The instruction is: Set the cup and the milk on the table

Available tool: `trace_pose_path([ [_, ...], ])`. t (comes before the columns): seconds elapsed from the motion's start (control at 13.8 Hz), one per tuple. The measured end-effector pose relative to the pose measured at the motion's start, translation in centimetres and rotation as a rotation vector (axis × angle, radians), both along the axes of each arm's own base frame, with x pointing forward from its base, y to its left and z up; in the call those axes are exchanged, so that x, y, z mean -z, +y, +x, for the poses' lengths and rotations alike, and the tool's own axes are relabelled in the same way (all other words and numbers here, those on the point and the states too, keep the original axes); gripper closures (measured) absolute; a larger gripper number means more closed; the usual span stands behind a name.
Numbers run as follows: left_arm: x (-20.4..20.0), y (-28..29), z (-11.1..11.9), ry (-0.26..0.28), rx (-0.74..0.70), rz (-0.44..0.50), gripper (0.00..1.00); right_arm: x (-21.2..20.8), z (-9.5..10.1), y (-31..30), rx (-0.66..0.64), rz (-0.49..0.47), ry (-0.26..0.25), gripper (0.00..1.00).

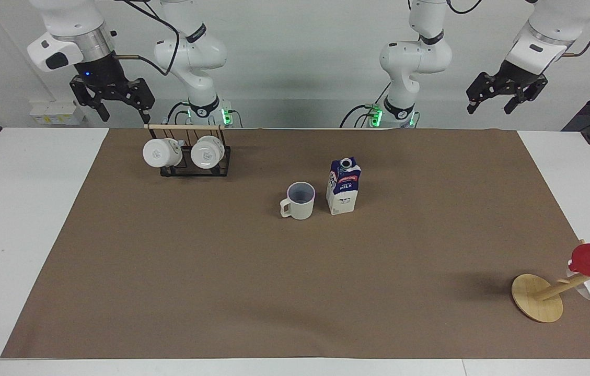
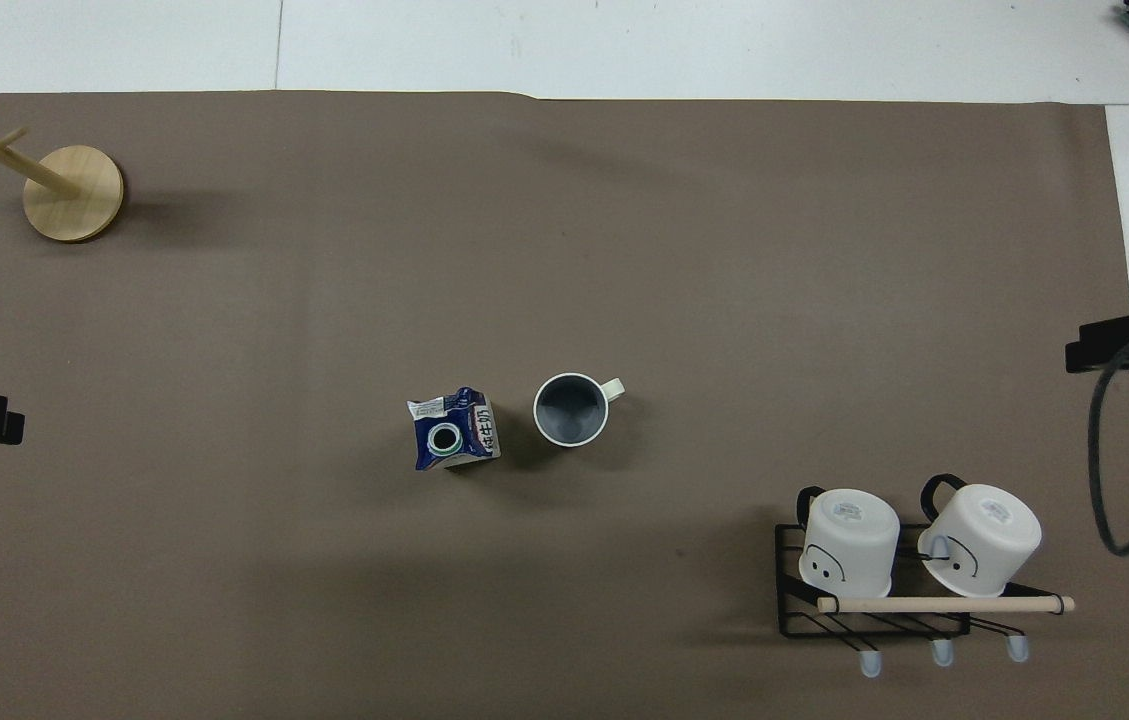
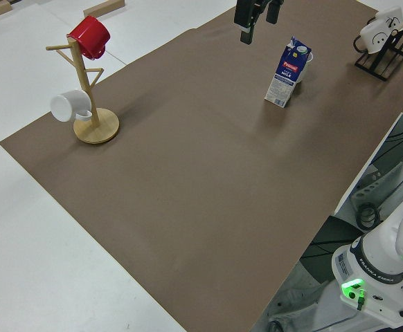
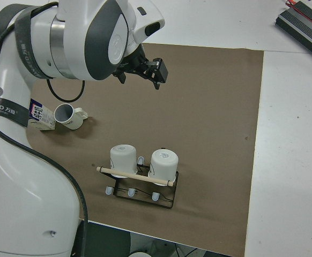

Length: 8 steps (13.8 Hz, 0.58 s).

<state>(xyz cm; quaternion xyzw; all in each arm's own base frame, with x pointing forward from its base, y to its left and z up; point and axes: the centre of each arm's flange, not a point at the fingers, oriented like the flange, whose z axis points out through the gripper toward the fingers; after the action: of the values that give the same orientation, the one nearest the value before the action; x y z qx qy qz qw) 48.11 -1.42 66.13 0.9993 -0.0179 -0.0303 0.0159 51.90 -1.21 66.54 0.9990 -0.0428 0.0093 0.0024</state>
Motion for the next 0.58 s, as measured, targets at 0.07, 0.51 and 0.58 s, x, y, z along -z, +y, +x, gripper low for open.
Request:
trace_pose_path([
  [0.07,-0.01,0.00,0.00,-0.001,0.009,-0.001,0.00,0.00,0.00,0.00,0.000,0.000,0.000,0.00],
  [0.51,-0.22,-0.01,0.12,-0.016,0.077,-0.005,0.00,0.00,0.00,0.00,0.000,0.000,0.000,0.00],
  [0.58,-0.26,-0.01,0.14,-0.019,0.088,-0.005,0.00,0.00,0.00,0.00,0.000,0.000,0.000,0.00],
])
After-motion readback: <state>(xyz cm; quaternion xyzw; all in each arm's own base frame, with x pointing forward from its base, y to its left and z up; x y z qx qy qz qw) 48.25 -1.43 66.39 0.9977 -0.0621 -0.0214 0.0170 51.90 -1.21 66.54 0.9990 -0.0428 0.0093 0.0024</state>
